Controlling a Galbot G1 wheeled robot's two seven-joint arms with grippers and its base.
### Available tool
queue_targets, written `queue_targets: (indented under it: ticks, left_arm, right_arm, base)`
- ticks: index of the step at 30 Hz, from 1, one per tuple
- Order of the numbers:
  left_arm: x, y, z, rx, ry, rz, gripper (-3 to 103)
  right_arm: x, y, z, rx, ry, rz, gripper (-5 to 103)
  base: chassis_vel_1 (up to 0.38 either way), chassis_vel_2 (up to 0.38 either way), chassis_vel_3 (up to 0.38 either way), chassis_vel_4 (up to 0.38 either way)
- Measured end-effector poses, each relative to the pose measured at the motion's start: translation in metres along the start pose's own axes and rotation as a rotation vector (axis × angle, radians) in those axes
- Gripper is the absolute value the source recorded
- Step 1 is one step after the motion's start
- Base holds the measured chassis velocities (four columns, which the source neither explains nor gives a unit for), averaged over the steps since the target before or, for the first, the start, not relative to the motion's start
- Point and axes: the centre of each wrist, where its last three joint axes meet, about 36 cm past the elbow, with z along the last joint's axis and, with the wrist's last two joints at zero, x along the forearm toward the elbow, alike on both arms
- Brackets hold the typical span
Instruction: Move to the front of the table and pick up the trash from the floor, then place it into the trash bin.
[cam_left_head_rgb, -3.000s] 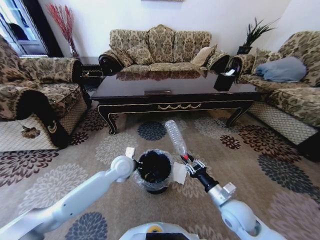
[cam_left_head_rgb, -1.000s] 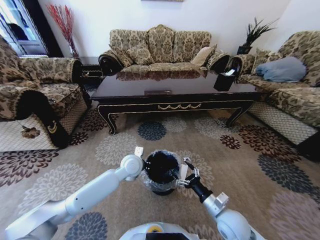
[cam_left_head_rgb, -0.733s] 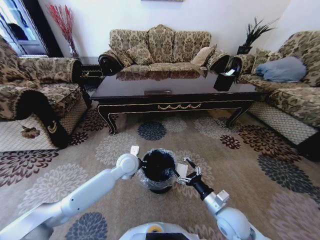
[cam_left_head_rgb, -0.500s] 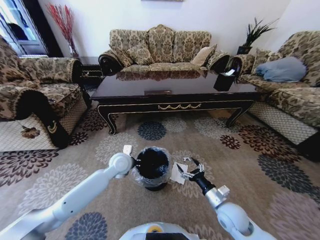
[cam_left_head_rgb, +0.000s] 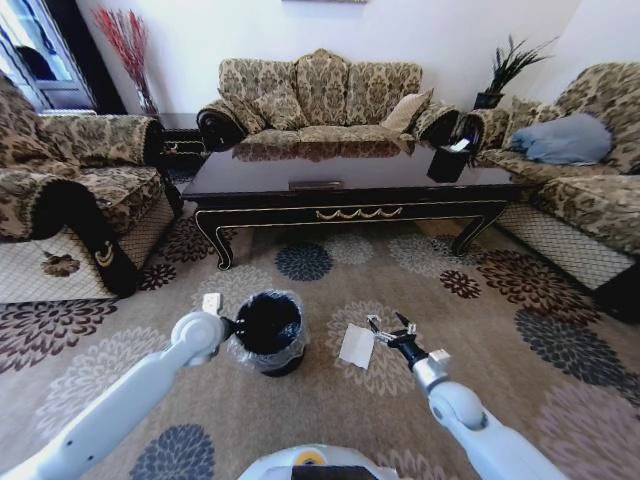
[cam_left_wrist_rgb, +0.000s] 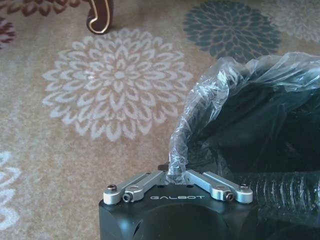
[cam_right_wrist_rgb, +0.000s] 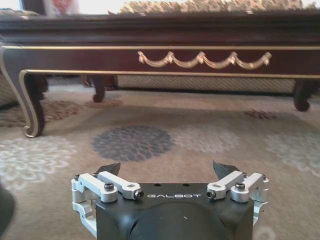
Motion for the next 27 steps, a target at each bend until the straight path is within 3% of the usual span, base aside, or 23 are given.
queue_targets:
  ticks: [13,27]
  left_arm:
    - [-0.004,0.016,0.005,0.009,0.007,-0.012,0]
    - [0.002,0.029,-0.002,0.01,-0.011,-0.049,0]
  right_arm:
    - [-0.048,-0.02,0.034,-0.01,0.103,0.106,100]
    - [-0.084,-0.013,0.076,-0.007,0.18,0.149,100]
  base:
    - [0.0,0.0,0.0,0.0]
    - [0.0,0.0,0.0,0.0]
